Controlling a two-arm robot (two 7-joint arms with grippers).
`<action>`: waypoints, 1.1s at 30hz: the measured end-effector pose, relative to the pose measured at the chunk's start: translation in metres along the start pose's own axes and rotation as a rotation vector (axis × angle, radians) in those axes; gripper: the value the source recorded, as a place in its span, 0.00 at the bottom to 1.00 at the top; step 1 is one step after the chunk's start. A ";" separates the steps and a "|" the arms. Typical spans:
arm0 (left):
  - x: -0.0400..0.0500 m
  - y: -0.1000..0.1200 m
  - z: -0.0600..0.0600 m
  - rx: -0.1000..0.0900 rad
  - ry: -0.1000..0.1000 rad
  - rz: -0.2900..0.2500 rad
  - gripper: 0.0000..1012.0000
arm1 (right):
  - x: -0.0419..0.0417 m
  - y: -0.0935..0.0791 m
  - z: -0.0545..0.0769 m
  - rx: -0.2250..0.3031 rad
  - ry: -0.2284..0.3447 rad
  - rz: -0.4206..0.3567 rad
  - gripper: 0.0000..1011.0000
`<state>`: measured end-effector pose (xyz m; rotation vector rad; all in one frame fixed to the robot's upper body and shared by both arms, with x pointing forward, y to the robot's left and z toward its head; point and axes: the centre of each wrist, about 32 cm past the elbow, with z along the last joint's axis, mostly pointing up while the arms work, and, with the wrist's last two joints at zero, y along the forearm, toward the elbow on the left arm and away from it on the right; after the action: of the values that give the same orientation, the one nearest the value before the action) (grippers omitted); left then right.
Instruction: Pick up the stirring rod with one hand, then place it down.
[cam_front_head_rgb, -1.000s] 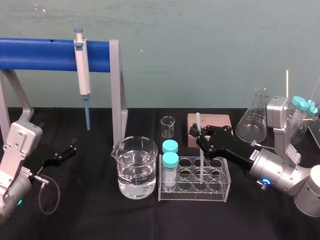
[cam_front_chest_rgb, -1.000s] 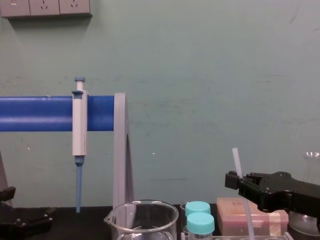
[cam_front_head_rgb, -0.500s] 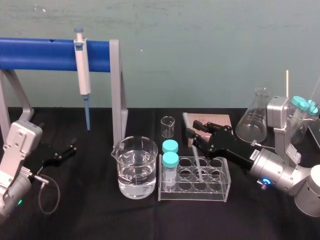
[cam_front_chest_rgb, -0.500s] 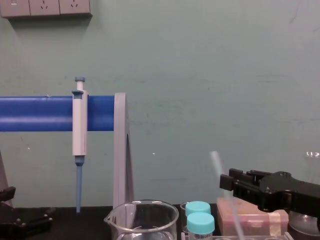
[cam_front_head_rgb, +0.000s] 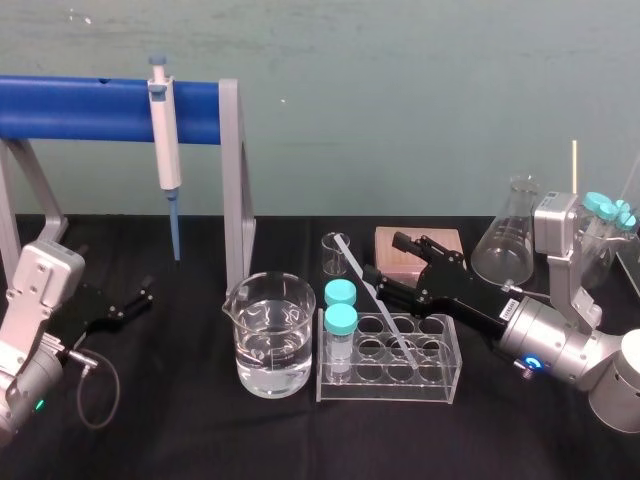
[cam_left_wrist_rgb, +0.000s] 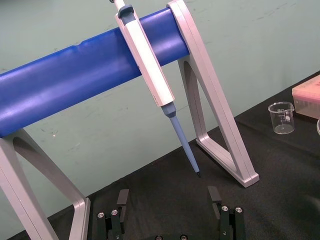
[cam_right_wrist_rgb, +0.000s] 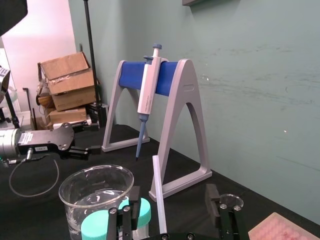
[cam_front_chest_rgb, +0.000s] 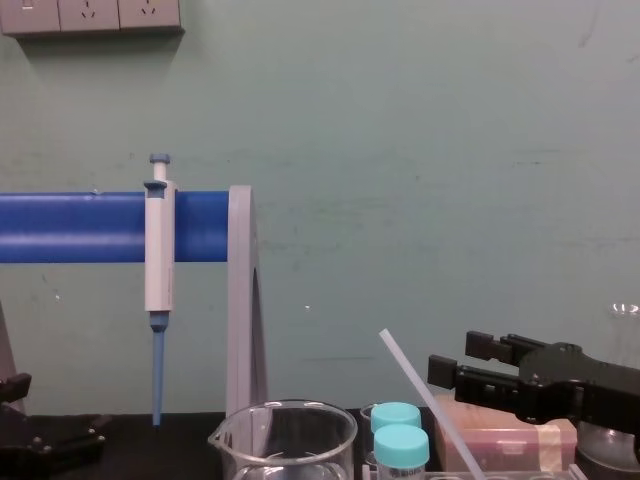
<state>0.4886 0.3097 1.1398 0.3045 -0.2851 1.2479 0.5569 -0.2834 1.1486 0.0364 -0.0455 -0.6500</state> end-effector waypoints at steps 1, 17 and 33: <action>0.0000 0.000 0.000 0.000 0.000 0.000 0.99 | 0.0000 0.000 0.000 0.000 0.000 0.000 0.81; 0.0000 0.000 0.000 0.000 0.000 0.000 0.99 | -0.0062 -0.017 0.023 -0.012 -0.051 -0.407 0.99; 0.0000 0.000 0.000 0.000 0.000 0.000 0.99 | -0.0202 -0.034 -0.008 -0.164 0.018 -0.693 0.99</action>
<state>0.4886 0.3097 1.1398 0.3045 -0.2850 1.2479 0.5205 -0.2983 1.1388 -0.1060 0.0410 -1.3443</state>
